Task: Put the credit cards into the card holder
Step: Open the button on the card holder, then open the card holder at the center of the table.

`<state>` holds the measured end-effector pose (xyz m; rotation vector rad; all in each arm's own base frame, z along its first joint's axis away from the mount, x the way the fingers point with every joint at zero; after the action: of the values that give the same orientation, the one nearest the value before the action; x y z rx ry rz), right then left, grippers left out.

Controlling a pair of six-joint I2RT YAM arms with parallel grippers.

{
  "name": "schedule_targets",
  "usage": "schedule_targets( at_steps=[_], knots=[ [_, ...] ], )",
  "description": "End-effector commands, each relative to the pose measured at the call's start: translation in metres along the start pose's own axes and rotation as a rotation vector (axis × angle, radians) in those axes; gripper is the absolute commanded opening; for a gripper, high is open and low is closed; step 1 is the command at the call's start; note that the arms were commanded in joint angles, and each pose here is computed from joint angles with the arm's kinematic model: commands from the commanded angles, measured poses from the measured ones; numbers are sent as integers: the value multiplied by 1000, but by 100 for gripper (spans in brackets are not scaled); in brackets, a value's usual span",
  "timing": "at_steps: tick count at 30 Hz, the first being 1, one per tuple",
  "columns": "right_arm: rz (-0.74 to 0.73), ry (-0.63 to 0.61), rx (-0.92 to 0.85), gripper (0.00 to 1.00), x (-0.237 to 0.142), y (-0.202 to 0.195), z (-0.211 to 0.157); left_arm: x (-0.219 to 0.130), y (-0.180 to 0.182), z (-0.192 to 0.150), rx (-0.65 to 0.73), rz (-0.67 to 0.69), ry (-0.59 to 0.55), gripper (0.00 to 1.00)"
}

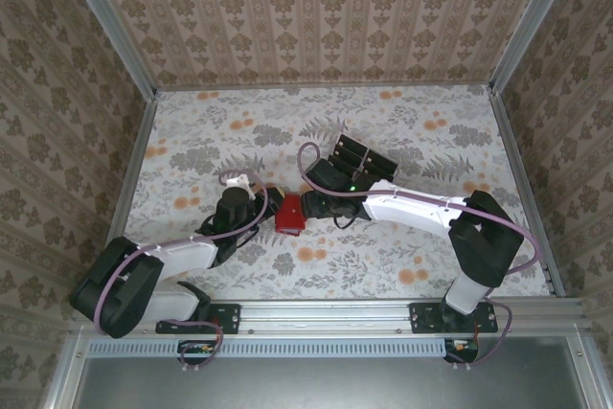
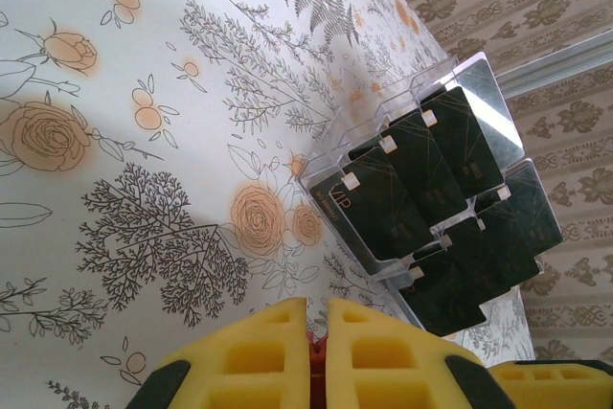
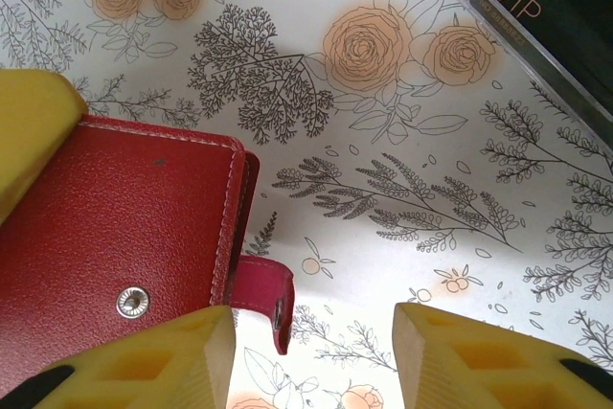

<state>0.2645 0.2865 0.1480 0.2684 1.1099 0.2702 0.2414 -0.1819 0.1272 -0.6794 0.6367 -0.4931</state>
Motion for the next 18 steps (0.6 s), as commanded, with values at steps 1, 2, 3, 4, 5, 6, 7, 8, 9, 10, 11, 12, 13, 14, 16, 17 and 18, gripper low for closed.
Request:
schedule_targets(
  at_steps=[1, 2, 3, 4, 5, 6, 7, 8, 9, 10, 11, 12, 13, 14, 16, 17, 18],
  knots=[
    [4, 33, 24, 47, 12, -4, -6, -1, -16, 15, 31, -38, -49, 0],
    [5, 37, 26, 47, 14, -4, -6, -1, -15, 15, 31, -35, -49, 0],
    [8, 42, 28, 46, 16, -4, -7, -1, -15, 15, 32, -35, -49, 0],
    [10, 46, 28, 46, 18, -3, -7, -1, -16, 15, 32, -35, -51, 0],
    [12, 52, 30, 46, 20, -3, -8, -1, -16, 14, 32, -34, -48, 0],
    [13, 58, 29, 46, 22, -3, -9, -1, -17, 15, 33, -36, -50, 0],
    [10, 58, 31, 45, 24, -4, -9, -1, -17, 15, 34, -37, -50, 0],
    [10, 61, 31, 44, 25, -4, -10, -1, -17, 15, 33, -38, -49, 0],
    [9, 64, 30, 42, 26, -4, -11, -1, -17, 15, 33, -36, -49, 0],
    [10, 66, 30, 40, 28, -4, -11, -1, -17, 14, 34, -36, -49, 0],
    [11, 69, 29, 37, 28, -4, -11, -1, -18, 14, 35, -36, -48, 0],
    [10, 72, 30, 34, 29, -5, -12, -1, -18, 14, 34, -35, -48, 0],
    [13, 72, 33, 29, 30, -5, -11, -1, -18, 15, 35, -33, -50, 0],
    [18, 73, 33, 22, 30, -5, -11, -1, -18, 14, 34, -33, -48, 0],
    [23, 72, 38, 10, 28, -7, -10, 0, -18, 14, 35, -32, -47, 0],
    [26, 71, 41, 4, 27, -8, -9, 0, -17, 14, 38, -27, -47, 0],
    [32, 67, 44, 0, 24, -8, -8, 0, -17, 13, 39, -22, -45, 0]
  ],
)
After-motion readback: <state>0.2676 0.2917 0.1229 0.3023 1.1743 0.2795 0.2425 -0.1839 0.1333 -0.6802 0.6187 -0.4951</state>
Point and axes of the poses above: each hand's point on the last joint's axis, 136 mm out from that joint toward the fingers, its own x axis out along the fingers, its own y axis along the line the jaws close on, z = x × y, the point moved 6 cm from there along -x, back along the fingers, and after that the axes turned 9 degrees about x, right-handed, at the moved point
